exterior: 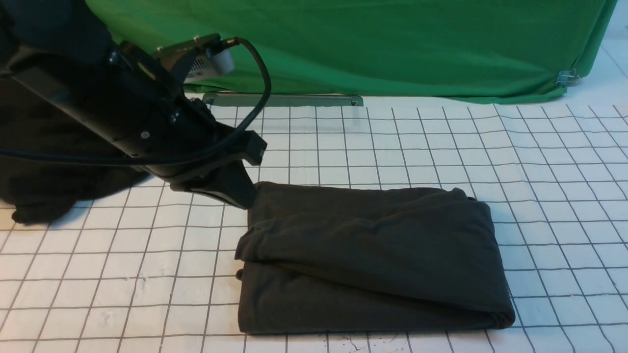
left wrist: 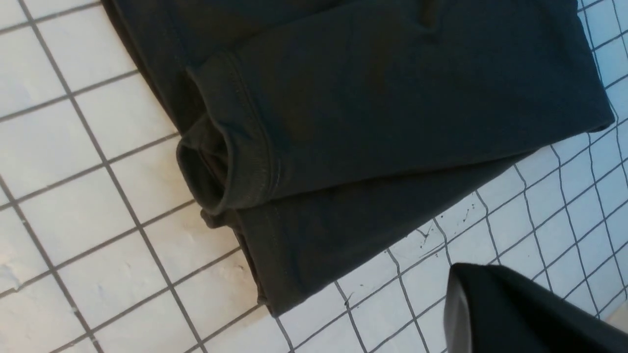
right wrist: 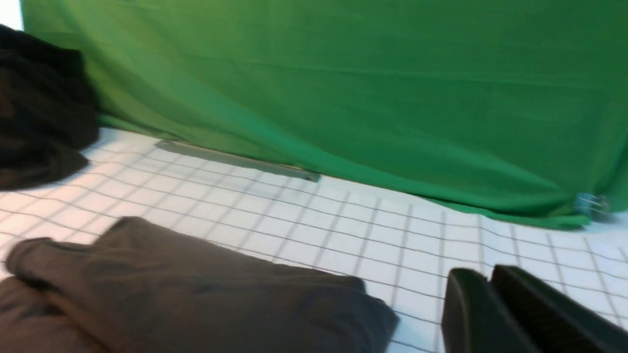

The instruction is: Fold a long-sleeved shirt over a white checkered tablecloth.

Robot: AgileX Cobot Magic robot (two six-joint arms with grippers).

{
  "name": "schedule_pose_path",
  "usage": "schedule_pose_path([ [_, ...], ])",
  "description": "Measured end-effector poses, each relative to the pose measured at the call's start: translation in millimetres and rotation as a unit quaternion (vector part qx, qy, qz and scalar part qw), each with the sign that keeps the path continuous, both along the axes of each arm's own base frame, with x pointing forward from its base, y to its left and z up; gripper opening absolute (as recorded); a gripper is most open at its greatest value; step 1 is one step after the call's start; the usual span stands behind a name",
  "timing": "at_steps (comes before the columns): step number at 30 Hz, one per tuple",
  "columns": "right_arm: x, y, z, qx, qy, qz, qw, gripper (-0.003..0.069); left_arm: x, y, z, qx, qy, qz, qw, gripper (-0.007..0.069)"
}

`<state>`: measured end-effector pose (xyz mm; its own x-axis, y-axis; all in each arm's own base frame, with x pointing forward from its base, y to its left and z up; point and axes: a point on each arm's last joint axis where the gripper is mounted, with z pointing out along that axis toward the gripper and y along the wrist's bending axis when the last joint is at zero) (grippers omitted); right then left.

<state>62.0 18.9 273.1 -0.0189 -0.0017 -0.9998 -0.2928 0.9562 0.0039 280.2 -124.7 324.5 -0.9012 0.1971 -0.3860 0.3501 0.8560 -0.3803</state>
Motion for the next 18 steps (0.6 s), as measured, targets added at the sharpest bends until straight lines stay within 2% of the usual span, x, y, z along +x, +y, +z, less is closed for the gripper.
schedule_pose_path([
  [5, -4, -9, -38, 0.0, -0.01, -0.062, 0.998, 0.0067, 4, 0, 1, -0.005, -0.02, 0.01, 1.0, -0.0003],
  [9, -5, -15, -72, -0.004, 0.019, -0.118, 0.993, 0.0072, 7, 0, 3, -0.009, -0.038, 0.019, 0.999, -0.0003],
  [12, -6, -18, -82, -0.01, 0.058, -0.141, 0.988, 0.0074, 8, 0, 3, -0.007, -0.042, 0.02, 0.999, -0.0003],
  [18, -6, -19, -84, -0.011, 0.069, -0.145, 0.987, 0.0088, 7, 1, 1, -0.002, -0.036, 0.017, 0.999, -0.0003],
])
